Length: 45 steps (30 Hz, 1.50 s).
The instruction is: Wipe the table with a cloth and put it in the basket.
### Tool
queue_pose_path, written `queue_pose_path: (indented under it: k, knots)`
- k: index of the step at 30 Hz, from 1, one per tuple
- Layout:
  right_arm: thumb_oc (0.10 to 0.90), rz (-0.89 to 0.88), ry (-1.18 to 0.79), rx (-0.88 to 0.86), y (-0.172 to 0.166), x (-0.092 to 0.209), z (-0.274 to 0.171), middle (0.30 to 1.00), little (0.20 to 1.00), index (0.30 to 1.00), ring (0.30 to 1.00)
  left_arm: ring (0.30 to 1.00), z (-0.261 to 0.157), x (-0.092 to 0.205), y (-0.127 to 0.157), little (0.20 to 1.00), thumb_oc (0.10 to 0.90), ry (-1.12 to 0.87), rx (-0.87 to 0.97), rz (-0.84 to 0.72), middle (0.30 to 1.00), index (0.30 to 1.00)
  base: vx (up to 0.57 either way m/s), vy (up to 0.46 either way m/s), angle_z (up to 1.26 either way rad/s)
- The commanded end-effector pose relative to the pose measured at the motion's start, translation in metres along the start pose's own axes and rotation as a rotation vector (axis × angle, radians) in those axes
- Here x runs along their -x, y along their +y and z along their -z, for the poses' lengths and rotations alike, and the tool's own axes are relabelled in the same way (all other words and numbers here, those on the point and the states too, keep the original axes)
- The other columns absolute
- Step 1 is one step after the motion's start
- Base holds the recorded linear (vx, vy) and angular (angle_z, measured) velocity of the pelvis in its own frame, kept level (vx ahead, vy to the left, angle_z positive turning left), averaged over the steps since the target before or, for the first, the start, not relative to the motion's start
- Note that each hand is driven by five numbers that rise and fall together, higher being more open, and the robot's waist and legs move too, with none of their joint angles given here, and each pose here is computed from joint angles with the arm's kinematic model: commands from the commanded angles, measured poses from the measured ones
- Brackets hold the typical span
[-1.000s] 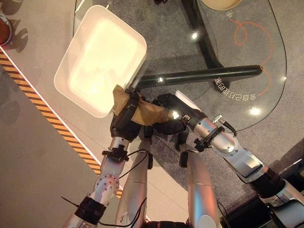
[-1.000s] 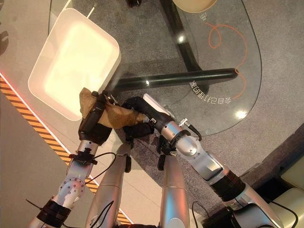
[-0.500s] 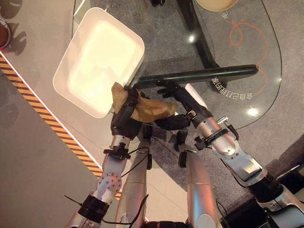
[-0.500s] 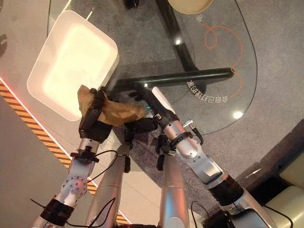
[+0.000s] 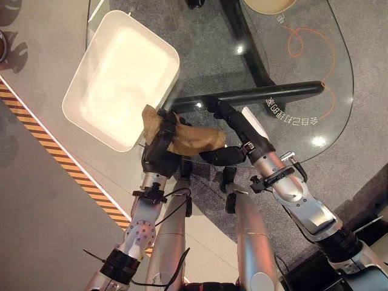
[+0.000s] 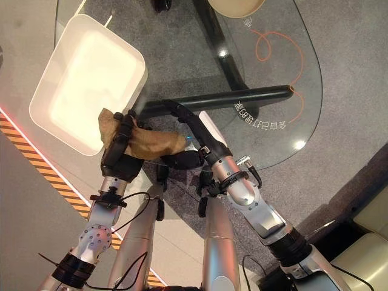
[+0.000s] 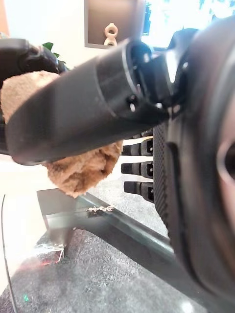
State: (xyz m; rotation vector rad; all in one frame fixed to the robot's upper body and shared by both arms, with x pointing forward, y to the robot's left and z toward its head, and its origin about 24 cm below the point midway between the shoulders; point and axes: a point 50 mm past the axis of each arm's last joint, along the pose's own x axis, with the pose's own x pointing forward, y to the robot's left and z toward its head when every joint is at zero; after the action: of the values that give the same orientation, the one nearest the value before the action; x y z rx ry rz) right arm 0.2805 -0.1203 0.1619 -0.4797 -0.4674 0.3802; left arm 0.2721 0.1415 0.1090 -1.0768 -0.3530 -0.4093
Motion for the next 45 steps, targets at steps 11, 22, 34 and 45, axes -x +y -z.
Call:
queue_pose_path:
  k: [11,22,34,45]
  knots:
    - [0.800,0.066,-0.096,0.003,-0.018,0.022,-0.023,0.900,0.900,0.900,0.900,0.300,-0.122,0.011,-0.061,0.200,0.100,-0.701,-0.411,0.217,0.300,0.300,0.02,0.033,-0.01]
    - [0.800,-0.091,0.080,-0.032,0.000,0.022,0.002,0.900,0.900,0.900,0.900,0.300,-0.150,0.013,-0.069,0.200,0.100,-1.023,-0.832,-0.125,0.300,0.300,0.03,0.075,0.00]
    - [0.800,-0.568,0.449,0.101,0.010,0.023,0.038,0.900,0.900,0.900,0.900,0.300,-0.191,-0.036,-0.047,0.200,0.100,-1.117,-1.554,-0.466,0.300,0.300,0.03,0.112,-0.07]
    - [0.800,-0.659,0.611,0.005,0.016,0.025,0.064,0.900,0.900,0.900,0.900,0.300,-0.208,-0.080,-0.046,0.200,0.100,-1.075,-1.834,-0.547,0.300,0.300,0.02,0.089,-0.01]
